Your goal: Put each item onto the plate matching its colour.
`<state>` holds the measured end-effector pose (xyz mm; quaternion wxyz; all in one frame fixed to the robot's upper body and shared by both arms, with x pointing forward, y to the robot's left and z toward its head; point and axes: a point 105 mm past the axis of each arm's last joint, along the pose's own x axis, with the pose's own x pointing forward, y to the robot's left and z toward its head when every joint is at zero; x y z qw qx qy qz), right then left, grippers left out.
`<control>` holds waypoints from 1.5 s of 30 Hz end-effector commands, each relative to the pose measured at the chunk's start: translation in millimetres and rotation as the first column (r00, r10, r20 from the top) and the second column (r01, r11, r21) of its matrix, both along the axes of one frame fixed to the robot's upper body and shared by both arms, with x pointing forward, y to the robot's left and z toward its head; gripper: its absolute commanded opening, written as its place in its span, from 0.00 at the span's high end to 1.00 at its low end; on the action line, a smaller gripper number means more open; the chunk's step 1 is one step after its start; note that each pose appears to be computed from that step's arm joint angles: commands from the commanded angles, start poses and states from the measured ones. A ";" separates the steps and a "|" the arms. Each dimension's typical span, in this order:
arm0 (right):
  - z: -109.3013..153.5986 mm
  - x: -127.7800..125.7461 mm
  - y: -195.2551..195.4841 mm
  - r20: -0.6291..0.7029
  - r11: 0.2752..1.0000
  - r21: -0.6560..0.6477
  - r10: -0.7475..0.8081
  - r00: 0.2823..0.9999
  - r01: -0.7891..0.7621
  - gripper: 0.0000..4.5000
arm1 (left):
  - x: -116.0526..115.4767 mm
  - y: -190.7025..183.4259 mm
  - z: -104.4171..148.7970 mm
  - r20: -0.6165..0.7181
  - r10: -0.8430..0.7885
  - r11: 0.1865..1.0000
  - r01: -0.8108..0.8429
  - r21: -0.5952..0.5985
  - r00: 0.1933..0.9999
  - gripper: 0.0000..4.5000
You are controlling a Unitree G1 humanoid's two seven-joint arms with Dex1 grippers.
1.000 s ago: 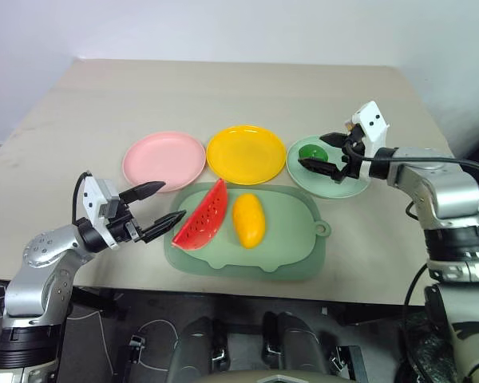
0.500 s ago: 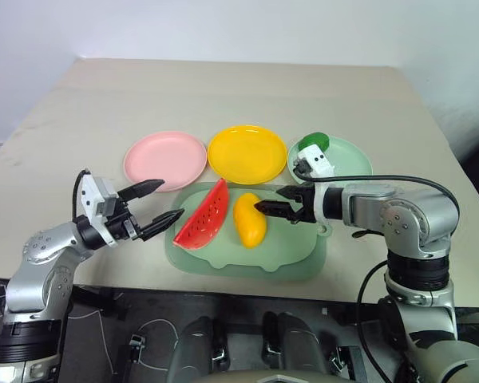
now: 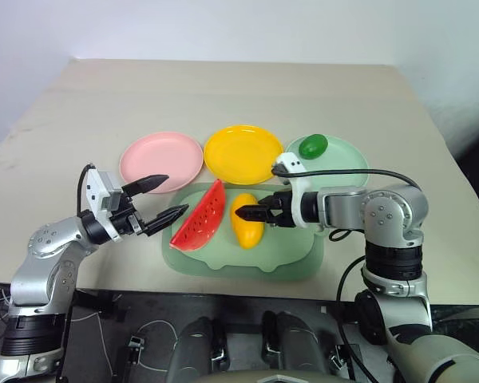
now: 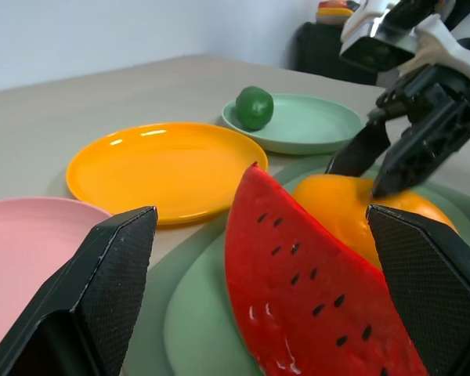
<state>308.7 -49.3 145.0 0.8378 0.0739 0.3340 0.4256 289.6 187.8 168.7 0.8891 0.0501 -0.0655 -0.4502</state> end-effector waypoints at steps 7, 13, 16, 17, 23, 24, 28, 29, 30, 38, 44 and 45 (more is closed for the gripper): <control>-5.0 -15.3 19.9 -0.026 0.994 -0.021 0.105 0.994 -0.106 0.01 | 3.3 4.8 15.0 0.042 0.027 1.000 -0.026 -0.011 0.999 0.00; -2.0 -12.8 15.5 0.020 0.992 -0.075 0.101 0.995 -0.099 0.31 | 3.5 5.3 17.9 0.044 0.031 0.999 -0.031 -0.005 0.999 0.00; 1.8 -11.0 10.4 0.058 0.991 -0.097 0.100 0.993 -0.094 0.31 | 3.6 6.0 17.8 0.044 0.033 0.999 -0.033 -0.003 0.998 0.00; 4.2 -11.3 8.6 0.074 0.990 -0.102 0.107 0.992 -0.099 0.31 | 3.6 6.5 17.4 0.044 0.035 0.999 -0.035 -0.001 0.998 0.00; 48.8 -5.2 -16.7 0.225 0.989 -0.082 0.140 0.964 -0.124 0.31 | 2.3 11.3 17.7 0.044 0.045 0.999 -0.045 -0.002 0.998 0.00; 55.9 0.0 -21.3 0.243 0.990 -0.078 0.129 0.961 -0.114 0.31 | 2.4 12.0 17.6 0.044 0.045 0.999 -0.046 0.001 0.998 0.00; 70.8 28.3 -33.8 0.317 0.995 -0.085 0.079 0.945 -0.054 0.31 | 3.0 14.6 19.8 0.043 0.043 0.999 -0.043 0.006 0.998 0.00; 70.7 34.1 -34.9 0.325 0.995 -0.092 0.072 0.943 -0.044 0.31 | 3.1 15.1 20.1 0.043 0.042 0.999 -0.042 0.006 0.998 0.00; 69.4 45.9 -35.3 0.335 0.995 -0.097 0.046 0.941 -0.014 0.31 | 3.5 17.0 20.3 0.042 0.043 0.999 -0.043 0.005 0.998 0.00; 58.1 104.4 -20.5 0.401 0.988 -0.120 -0.039 0.915 0.094 0.31 | 1.0 22.8 11.7 0.037 0.047 0.999 -0.048 0.003 0.998 0.00; 54.7 135.3 -16.5 0.424 0.972 -0.121 -0.134 0.896 0.203 0.31 | -4.7 20.4 10.8 0.042 0.048 0.999 -0.048 0.002 0.998 0.00; 54.8 136.4 -14.4 0.422 0.973 -0.115 -0.135 0.897 0.201 0.31 | -6.3 20.5 10.7 0.043 0.050 0.999 -0.050 0.004 0.998 0.00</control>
